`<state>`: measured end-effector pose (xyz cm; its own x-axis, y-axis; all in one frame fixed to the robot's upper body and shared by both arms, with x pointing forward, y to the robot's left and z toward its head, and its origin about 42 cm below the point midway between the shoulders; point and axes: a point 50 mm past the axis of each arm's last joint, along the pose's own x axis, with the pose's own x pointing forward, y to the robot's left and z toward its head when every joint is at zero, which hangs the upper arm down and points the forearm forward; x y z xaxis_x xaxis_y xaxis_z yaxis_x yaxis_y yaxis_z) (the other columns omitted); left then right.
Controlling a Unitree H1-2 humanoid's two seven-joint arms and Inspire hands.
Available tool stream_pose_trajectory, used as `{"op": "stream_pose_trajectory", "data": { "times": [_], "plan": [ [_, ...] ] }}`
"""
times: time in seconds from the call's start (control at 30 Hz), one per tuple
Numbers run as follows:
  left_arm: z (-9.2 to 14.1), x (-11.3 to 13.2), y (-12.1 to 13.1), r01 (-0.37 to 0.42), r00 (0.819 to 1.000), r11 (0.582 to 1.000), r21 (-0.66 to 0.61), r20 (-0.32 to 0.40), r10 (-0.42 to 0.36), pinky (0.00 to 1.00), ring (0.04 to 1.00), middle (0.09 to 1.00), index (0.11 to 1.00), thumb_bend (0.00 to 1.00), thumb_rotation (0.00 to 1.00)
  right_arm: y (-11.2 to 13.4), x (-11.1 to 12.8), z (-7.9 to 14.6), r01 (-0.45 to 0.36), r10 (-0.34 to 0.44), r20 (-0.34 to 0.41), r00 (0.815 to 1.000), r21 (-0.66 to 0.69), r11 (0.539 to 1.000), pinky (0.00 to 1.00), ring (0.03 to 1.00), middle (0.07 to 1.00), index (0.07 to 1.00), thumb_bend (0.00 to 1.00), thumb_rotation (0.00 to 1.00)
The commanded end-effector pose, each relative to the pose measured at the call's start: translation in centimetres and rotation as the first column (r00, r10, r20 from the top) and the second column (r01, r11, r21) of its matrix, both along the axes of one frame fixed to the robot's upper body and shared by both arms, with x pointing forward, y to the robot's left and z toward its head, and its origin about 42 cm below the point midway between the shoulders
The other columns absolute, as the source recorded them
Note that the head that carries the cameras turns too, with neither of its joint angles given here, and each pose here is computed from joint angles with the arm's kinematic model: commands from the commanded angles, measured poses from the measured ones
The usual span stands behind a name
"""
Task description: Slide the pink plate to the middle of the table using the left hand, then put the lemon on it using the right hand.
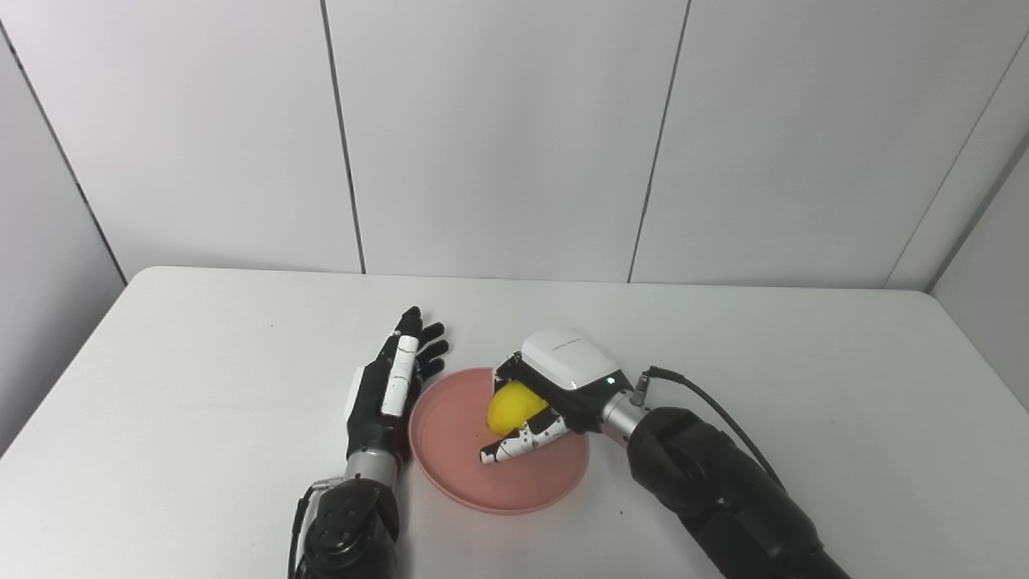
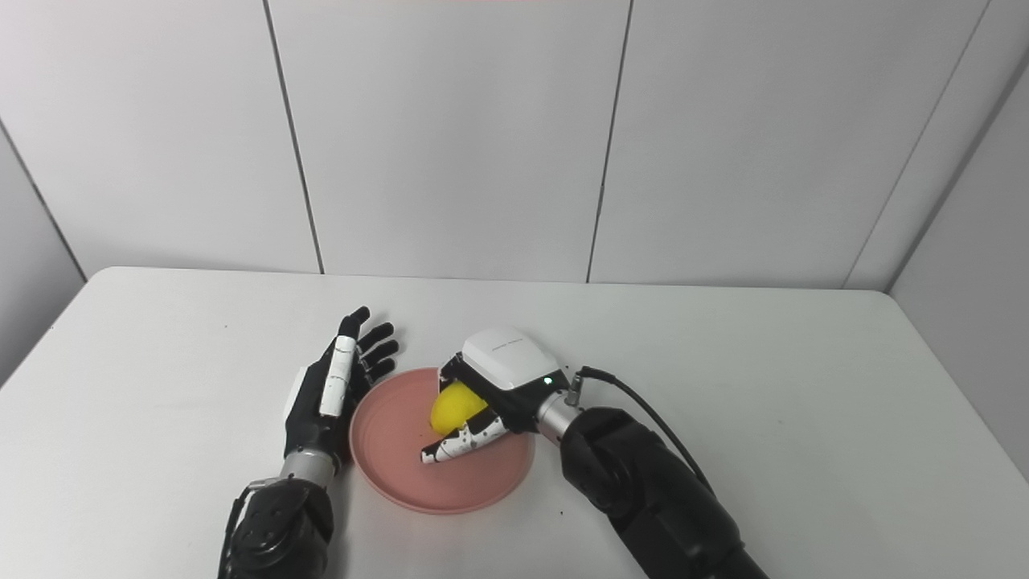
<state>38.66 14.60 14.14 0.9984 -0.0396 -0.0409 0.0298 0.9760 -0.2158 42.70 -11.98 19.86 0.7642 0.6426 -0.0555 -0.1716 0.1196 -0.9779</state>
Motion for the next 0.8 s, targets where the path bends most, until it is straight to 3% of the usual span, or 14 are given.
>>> {"op": "stream_pose_trajectory", "data": {
  "times": [0.0,0.17,0.3,0.77],
  "plan": [
    [-1.2,-0.2,-0.2,0.001,0.998,1.000,-0.010,-0.065,-0.002,0.83,0.812,0.821,0.886,0.87,0.83,0.6,0.5,3.1,-0.043,0.040,0.079,0.996,0.043,0.998,0.23,0.297,0.385,0.431,0.70,0.65],
    [-1.2,-0.2,-0.3,0.003,0.998,1.000,-0.014,-0.063,-0.004,0.84,0.815,0.824,0.885,0.87,0.82,0.2,0.4,3.5,-0.053,0.049,0.101,0.994,0.041,0.998,0.29,0.364,0.447,0.495,0.79,0.71],
    [-1.2,-0.2,-0.3,0.003,0.998,1.000,-0.011,-0.061,-0.004,0.86,0.814,0.828,0.885,0.87,0.82,0.0,0.3,3.9,-0.054,0.049,0.107,0.993,0.046,0.997,0.39,0.490,0.555,0.569,0.87,0.75],
    [-1.5,-0.3,-0.4,0.005,0.998,1.000,-0.001,-0.065,-0.005,0.86,0.820,0.822,0.880,0.87,0.83,-0.1,0.4,4.9,-0.059,0.053,0.138,0.989,0.039,0.997,0.42,0.529,0.593,0.591,0.92,0.81]
  ]
}}
